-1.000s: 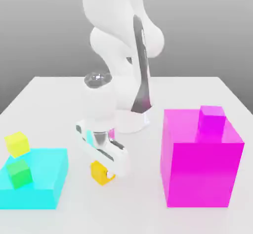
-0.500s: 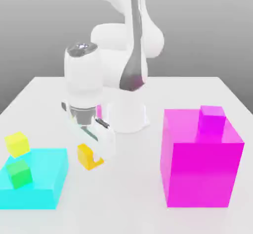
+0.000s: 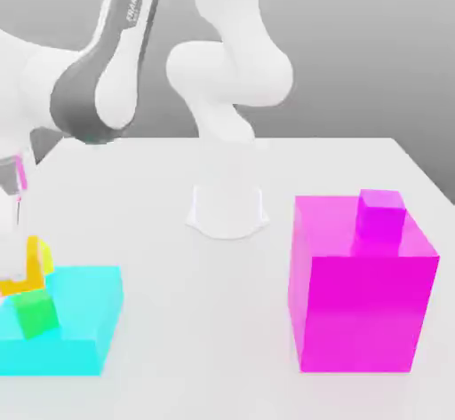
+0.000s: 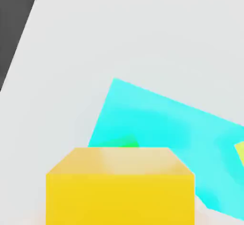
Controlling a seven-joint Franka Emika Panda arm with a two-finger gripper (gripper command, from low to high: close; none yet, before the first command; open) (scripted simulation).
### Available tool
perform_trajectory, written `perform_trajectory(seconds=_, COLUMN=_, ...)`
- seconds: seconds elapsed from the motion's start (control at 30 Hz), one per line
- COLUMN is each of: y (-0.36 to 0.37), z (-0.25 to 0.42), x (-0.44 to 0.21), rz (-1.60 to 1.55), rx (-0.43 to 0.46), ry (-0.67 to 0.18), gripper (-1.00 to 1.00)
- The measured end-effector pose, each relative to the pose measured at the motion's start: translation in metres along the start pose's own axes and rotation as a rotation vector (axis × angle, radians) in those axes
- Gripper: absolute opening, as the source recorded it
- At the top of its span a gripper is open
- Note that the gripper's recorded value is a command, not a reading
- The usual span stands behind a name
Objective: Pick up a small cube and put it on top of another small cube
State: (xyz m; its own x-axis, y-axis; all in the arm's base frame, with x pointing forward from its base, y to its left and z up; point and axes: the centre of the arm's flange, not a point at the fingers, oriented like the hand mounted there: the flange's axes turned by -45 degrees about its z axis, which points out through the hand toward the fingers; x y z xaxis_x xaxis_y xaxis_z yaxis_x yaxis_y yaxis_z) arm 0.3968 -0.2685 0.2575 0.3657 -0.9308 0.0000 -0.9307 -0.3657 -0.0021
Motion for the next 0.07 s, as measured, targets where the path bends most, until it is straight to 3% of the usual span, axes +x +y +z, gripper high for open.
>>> perform_trajectory(seconds=0.07, y=0.0, z=0.0, x=0.0, rz=0.0, rx=0.0, ry=0.0, gripper=1.0)
